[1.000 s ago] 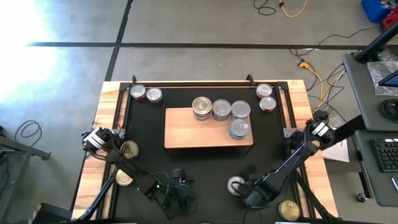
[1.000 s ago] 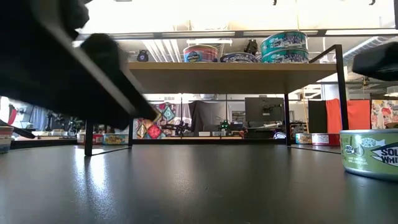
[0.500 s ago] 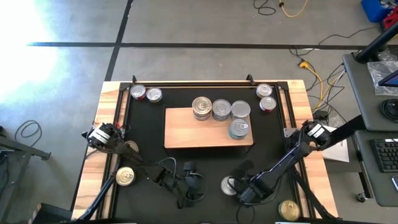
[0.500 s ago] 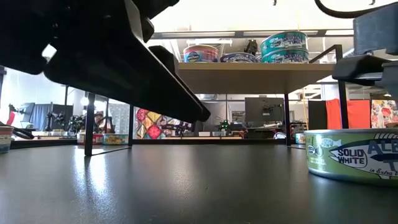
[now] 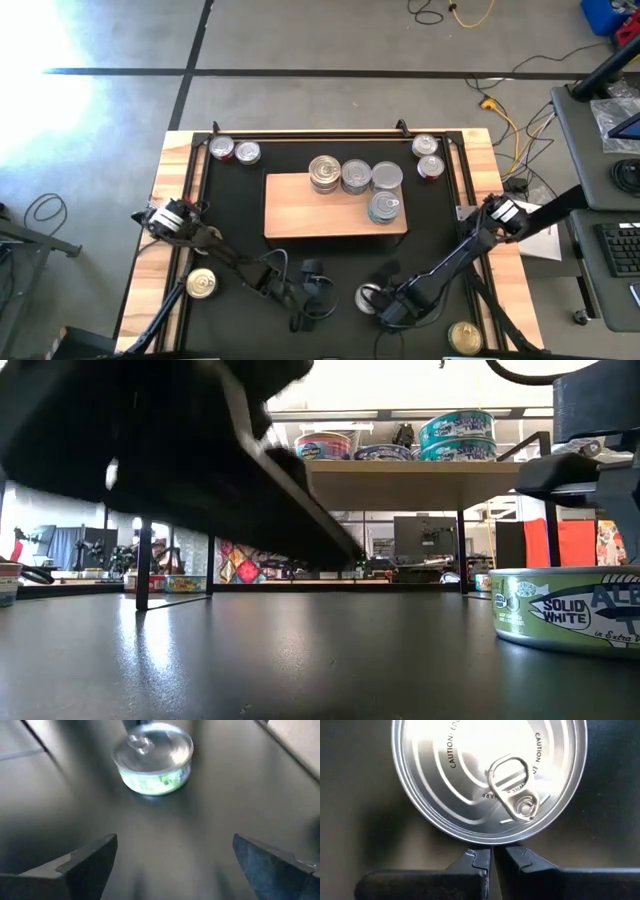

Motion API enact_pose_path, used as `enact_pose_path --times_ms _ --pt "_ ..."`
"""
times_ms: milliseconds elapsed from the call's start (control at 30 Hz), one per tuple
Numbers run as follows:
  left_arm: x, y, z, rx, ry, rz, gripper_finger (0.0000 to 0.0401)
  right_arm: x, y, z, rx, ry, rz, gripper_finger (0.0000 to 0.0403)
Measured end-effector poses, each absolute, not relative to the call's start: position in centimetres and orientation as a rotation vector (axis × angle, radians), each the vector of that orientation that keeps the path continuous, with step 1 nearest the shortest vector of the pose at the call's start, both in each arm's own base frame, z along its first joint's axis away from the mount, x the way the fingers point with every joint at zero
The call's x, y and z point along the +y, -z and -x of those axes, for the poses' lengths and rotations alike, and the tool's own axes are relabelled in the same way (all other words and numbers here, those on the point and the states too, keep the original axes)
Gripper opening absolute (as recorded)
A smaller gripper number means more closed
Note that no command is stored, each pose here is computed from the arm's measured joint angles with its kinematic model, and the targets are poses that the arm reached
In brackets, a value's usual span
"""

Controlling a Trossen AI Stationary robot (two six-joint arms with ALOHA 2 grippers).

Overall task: Stack canned seafood by type on shelf
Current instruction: Put the green tuna can on the shelf

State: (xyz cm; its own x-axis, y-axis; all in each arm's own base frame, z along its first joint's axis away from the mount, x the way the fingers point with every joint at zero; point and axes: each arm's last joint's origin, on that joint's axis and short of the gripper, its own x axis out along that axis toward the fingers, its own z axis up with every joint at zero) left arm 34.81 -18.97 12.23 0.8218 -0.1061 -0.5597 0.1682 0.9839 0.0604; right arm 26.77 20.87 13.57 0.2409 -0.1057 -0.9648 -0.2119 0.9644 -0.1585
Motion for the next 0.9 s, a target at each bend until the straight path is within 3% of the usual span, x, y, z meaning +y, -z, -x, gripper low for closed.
enact_pose_path --times_ms 467,900 --pt "-21.9 -8.8 -40.4 0.528 0.077 -0.095 0.0383 20.9 -14.1 -27.6 1.283 -0.063 0.240 0.0013" --pt "-21.1 -8.3 -41.2 0.427 0.024 -0.077 0.0383 21.1 -13.8 -28.0 1.231 -0.094 0.218 0.0013"
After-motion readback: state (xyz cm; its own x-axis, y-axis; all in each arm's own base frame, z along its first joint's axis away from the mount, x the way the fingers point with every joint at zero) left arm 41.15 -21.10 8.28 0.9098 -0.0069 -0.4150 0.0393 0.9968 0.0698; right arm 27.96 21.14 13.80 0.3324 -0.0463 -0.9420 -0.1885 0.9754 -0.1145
